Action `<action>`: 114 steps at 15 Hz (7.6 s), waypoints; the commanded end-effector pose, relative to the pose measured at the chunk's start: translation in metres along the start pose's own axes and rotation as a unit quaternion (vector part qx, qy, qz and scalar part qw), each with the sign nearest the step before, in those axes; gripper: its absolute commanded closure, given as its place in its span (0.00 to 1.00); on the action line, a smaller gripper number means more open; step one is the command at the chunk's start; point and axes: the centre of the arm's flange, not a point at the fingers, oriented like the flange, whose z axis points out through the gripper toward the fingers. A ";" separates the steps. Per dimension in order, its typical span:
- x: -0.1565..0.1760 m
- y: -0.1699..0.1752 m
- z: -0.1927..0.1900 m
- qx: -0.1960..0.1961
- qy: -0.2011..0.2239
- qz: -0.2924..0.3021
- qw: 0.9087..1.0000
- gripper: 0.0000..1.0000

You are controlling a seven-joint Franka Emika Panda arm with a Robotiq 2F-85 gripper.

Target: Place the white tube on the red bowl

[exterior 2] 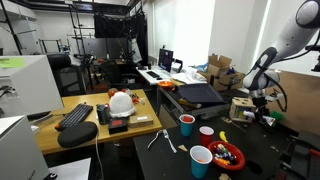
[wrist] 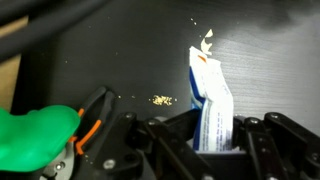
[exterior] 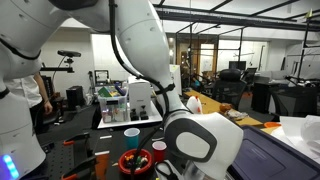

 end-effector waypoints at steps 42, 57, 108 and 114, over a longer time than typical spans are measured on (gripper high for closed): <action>0.018 -0.159 -0.001 -0.022 -0.074 -0.182 0.980 1.00; -0.085 -0.224 -0.002 -0.172 0.141 -0.199 0.954 1.00; -0.006 -0.370 0.067 -0.190 -0.061 -0.595 0.779 1.00; -0.005 -0.389 0.068 -0.194 -0.065 -0.603 0.771 1.00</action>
